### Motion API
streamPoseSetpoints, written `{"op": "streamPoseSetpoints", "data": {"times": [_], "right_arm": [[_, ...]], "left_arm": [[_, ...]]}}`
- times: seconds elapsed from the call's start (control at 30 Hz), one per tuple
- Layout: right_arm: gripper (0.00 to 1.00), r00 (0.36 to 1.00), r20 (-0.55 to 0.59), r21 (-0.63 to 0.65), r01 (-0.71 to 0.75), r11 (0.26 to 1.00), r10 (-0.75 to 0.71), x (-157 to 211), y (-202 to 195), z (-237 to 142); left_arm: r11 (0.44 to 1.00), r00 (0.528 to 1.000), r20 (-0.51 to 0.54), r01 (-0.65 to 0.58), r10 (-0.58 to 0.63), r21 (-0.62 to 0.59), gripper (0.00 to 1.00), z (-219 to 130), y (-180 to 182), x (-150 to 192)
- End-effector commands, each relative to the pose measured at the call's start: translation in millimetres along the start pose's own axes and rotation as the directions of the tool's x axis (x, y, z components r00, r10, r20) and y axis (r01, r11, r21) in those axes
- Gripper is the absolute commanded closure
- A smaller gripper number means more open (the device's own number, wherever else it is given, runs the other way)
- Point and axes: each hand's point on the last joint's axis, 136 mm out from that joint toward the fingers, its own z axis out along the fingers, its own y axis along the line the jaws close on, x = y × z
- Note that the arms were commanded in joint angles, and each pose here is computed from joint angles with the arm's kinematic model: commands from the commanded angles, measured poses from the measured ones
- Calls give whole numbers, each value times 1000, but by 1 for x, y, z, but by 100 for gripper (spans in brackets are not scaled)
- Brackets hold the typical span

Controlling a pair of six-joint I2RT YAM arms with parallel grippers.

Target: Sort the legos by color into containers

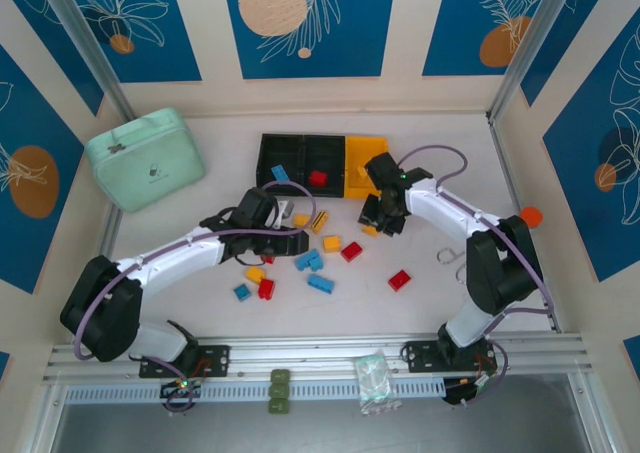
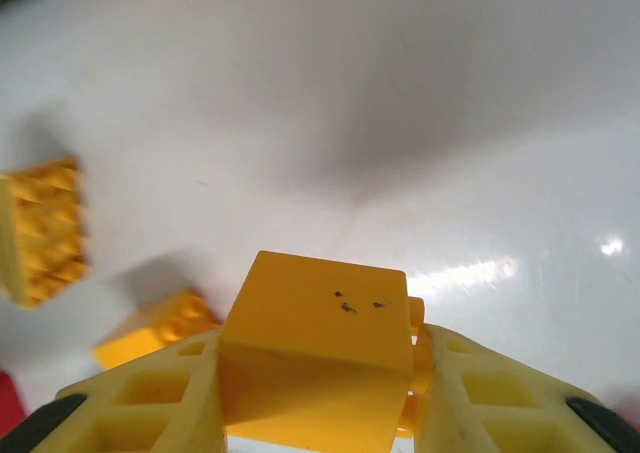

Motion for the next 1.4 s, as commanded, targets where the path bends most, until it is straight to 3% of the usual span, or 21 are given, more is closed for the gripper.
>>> {"op": "streamPoseSetpoints", "data": {"times": [0.0,0.3,0.63,1.1,1.37], "right_arm": [[63,998,49,-19,37,999,-36,-27,9,-18],[62,991,120,-46,66,997,-60,-109,46,-20],[61,994,107,-40,26,999,-21,-175,60,16],[58,995,90,-8,47,999,-46,-199,71,44],[48,994,87,16,63,998,-65,-195,72,49]], "left_arm": [[1000,999,46,3,-4,25,43,-8,-12,-10],[999,998,46,30,-30,11,43,-12,-10,-5],[999,998,36,48,-47,-24,43,-12,-4,0],[998,999,16,49,-48,-50,43,-7,0,1],[998,999,3,48,-48,-45,43,-2,0,1]]}}
